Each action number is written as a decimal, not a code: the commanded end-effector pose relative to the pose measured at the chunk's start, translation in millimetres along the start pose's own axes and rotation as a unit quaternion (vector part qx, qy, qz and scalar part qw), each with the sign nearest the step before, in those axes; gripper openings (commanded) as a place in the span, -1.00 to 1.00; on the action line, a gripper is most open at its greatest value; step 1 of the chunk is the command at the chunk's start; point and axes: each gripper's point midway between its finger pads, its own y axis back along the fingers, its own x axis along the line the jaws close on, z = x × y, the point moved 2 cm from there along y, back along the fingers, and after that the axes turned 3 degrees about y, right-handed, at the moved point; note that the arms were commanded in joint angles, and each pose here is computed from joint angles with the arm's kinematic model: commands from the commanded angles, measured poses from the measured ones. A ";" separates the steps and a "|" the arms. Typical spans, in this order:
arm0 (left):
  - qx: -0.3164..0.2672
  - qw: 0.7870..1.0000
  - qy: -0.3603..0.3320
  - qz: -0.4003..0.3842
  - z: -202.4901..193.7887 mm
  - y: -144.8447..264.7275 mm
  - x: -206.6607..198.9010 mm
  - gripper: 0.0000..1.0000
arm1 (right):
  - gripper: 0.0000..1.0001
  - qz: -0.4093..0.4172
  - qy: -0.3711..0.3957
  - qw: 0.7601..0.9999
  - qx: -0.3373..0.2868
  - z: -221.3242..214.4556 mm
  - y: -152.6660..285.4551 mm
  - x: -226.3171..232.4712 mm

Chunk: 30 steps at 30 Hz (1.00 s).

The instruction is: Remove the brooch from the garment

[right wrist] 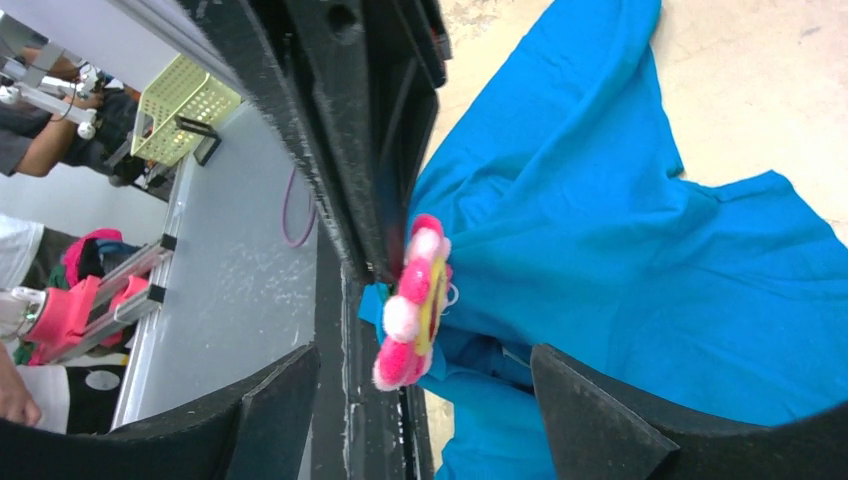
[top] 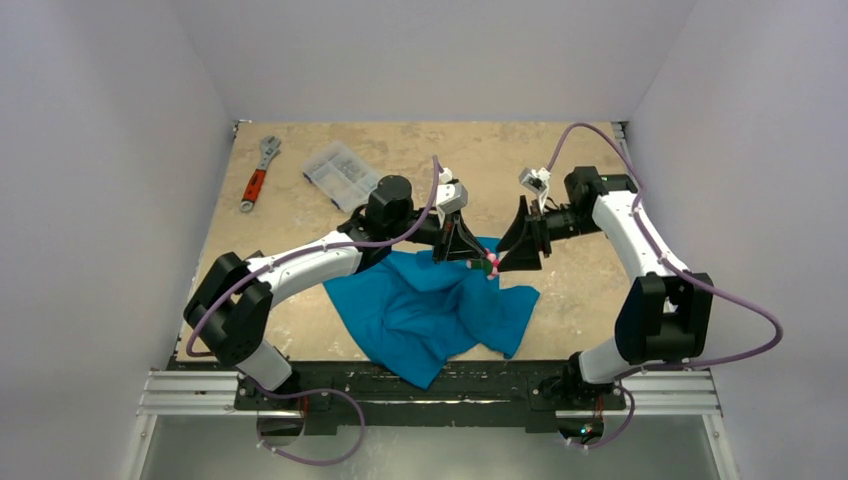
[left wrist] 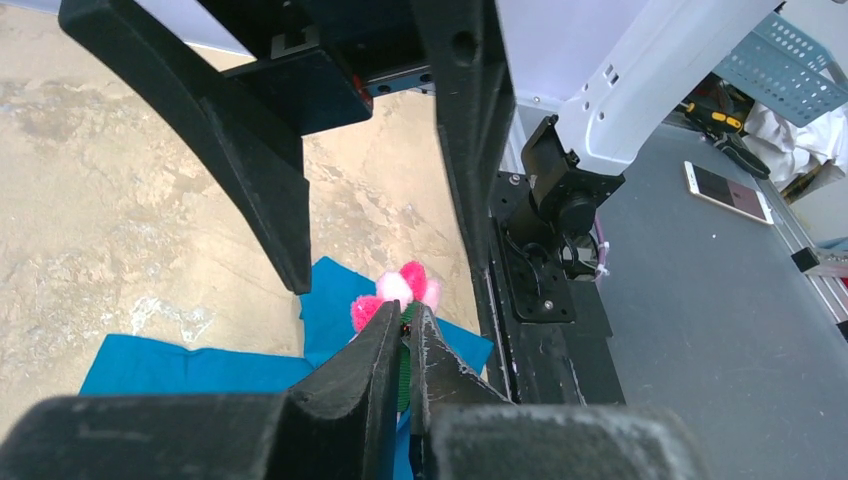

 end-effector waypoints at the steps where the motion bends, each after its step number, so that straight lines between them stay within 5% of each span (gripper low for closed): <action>1: -0.011 1.000 -0.022 -0.010 12.9 0.6 -1.6 -1.00 | 0.63 0.005 0.040 0.999 0.006 1.9 1.5 18.1; 11: -0.019 0.999 -0.028 -0.013 23.1 0.3 -3.4 -1.00 | 0.34 -0.018 0.064 0.998 0.015 7.3 -23.2 10.7; 22: -0.018 0.999 -0.026 -0.008 19.5 0.2 -1.0 -1.00 | -0.60 -0.011 0.072 0.997 0.012 9.6 -26.6 11.9; 25: -0.023 0.999 -0.026 -0.005 23.0 0.5 -1.3 -1.00 | -1.00 -0.010 0.072 0.997 0.012 9.2 -27.0 12.6; 28: -0.031 0.999 -0.015 0.008 26.9 5.8 1.4 -0.80 | -1.00 -0.013 0.073 0.997 0.014 8.6 -26.3 13.0; 30: -0.043 0.999 0.000 0.030 32.5 14.8 7.1 -0.44 | -1.00 -0.014 0.064 0.998 0.013 8.7 -26.8 12.5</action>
